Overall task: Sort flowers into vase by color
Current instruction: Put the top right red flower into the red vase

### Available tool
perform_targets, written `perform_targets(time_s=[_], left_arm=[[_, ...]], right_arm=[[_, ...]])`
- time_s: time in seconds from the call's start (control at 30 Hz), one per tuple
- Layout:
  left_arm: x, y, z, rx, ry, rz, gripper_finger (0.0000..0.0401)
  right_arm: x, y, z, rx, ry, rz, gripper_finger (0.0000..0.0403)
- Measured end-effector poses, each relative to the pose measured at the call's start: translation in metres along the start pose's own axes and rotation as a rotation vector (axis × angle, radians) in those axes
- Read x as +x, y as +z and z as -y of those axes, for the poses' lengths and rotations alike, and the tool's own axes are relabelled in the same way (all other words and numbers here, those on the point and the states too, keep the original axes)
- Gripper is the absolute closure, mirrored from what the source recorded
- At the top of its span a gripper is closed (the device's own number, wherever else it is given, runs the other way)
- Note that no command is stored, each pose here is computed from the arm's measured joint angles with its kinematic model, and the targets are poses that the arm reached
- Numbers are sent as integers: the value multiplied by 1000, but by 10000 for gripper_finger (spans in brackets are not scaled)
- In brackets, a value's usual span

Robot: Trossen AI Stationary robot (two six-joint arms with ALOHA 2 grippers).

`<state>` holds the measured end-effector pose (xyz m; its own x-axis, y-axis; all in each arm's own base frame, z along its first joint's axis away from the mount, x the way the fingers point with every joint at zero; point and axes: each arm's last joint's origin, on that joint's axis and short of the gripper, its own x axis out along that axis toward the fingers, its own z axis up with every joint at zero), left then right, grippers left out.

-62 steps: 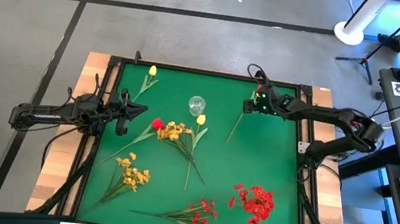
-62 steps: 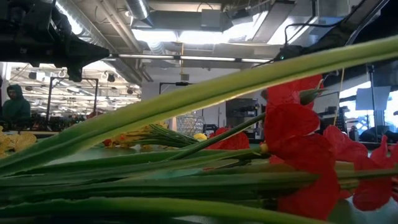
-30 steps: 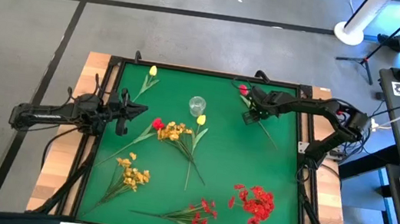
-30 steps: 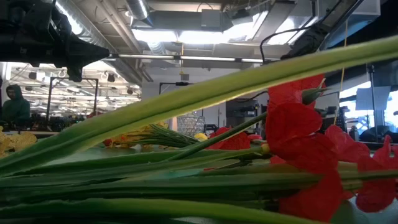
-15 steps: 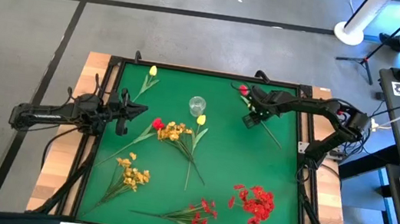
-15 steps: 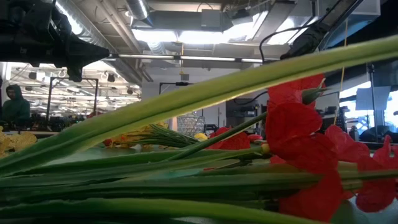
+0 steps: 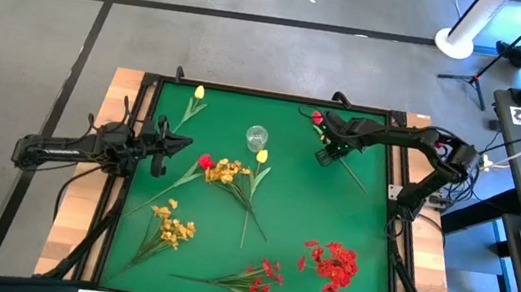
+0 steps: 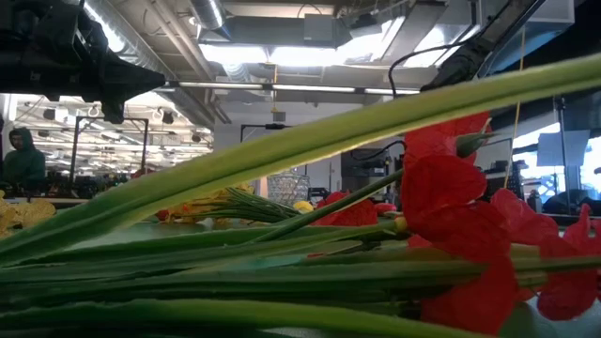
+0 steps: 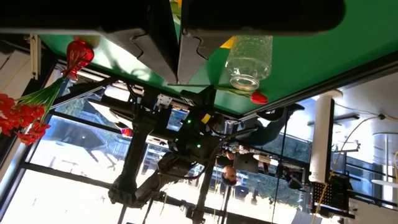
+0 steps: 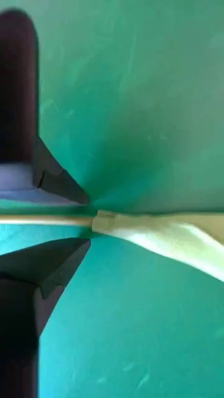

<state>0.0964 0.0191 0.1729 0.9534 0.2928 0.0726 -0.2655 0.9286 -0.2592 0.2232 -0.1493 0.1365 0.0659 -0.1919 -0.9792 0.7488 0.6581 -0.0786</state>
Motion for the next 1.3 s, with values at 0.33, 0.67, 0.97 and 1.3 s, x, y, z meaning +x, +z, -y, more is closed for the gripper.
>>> perform_targets(time_s=[0.33, 0.67, 0.97, 1.3], left_arm=[[0, 0, 0, 0, 0, 0, 396], [0, 0, 0, 0, 0, -1, 396], [0, 0, 0, 0, 0, 0, 396], [0, 0, 0, 0, 0, 0, 396]], right_arm=[[-9, -2, 1, -44, 39, 17, 394], [-109, -33, 20, 6, 166, 317, 401], [-210, -120, 45, 0, 536, 817, 402], [-233, -184, 53, -155, 1160, 1333, 403]])
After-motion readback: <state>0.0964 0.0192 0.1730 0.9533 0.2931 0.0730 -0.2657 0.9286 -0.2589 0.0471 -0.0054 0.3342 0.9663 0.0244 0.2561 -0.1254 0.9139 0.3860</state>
